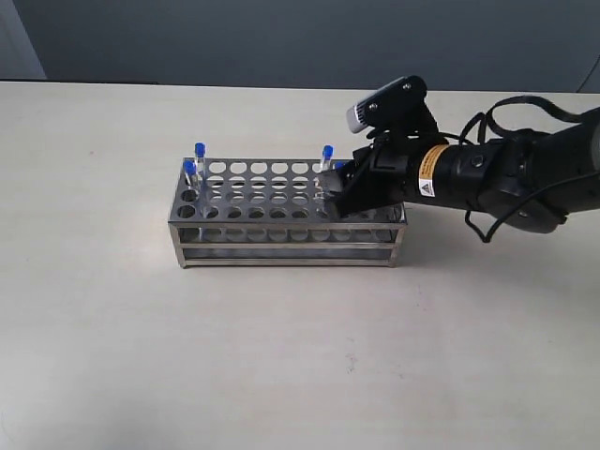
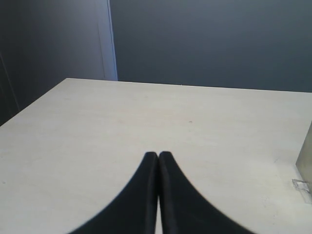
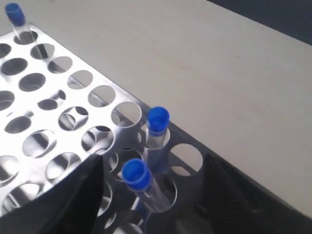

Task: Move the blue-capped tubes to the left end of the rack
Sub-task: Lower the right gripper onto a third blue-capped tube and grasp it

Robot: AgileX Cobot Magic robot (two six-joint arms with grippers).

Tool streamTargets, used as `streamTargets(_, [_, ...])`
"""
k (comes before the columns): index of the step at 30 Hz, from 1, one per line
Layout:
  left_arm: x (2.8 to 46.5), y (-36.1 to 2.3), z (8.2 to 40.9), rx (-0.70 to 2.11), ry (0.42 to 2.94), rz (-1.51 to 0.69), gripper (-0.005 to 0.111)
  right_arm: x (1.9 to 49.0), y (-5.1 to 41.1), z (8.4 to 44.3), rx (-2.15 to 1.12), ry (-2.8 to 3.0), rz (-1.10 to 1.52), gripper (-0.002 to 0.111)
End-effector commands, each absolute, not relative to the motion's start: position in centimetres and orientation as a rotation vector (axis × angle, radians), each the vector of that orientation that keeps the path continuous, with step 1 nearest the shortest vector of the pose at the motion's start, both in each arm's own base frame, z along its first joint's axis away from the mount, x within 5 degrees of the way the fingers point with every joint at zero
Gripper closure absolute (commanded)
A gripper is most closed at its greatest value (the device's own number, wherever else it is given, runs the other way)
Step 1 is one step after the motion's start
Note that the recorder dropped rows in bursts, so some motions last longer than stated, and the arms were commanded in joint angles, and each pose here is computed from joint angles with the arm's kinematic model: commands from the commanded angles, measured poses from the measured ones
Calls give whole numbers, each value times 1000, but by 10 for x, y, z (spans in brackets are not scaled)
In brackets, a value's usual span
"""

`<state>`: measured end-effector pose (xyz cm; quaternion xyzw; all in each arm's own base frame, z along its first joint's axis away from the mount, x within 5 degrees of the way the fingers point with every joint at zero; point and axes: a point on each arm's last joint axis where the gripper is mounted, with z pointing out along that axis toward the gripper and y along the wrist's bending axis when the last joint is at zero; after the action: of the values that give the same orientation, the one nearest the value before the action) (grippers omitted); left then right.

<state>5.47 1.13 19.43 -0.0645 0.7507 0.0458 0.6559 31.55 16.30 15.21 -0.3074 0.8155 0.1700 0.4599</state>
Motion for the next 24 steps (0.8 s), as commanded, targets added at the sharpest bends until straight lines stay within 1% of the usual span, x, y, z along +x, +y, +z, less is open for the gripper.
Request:
streamTargets(1, [55, 11, 193, -143, 1704, 94, 106, 321, 162, 140, -701, 1982, 420, 50])
streamTargets(4, [55, 11, 193, -143, 1704, 94, 106, 322, 163, 134, -680, 1991, 433, 51])
streamTargets(5, [55, 11, 193, -143, 1704, 94, 106, 322, 163, 134, -680, 1992, 433, 54])
streamTargets(6, [55, 11, 193, -143, 1704, 94, 106, 322, 163, 133, -678, 1995, 432, 60])
streamTargets(9, [55, 11, 193, -143, 1704, 94, 106, 322, 163, 133, -677, 1995, 432, 82])
streamTargets(10, [55, 11, 193, -143, 1704, 94, 106, 322, 162, 135, -676, 1993, 431, 93])
streamTargets(12, [55, 11, 193, -143, 1704, 94, 106, 322, 162, 139, -679, 1993, 421, 108])
streamTargets(15, [55, 11, 193, -143, 1704, 94, 106, 319, 159, 151, -704, 1993, 386, 108])
streamTargets(18, [55, 11, 193, -143, 1704, 94, 106, 315, 156, 174, -721, 1969, 343, 108])
streamTargets(21, [55, 11, 193, -143, 1704, 94, 106, 308, 153, 207, -733, 1875, 325, 108])
streamTargets(22, [55, 11, 193, -143, 1704, 94, 106, 304, 152, 223, -724, 1814, 337, 108])
streamTargets(24, [55, 11, 193, -143, 1704, 94, 106, 300, 153, 242, -712, 1719, 370, 108])
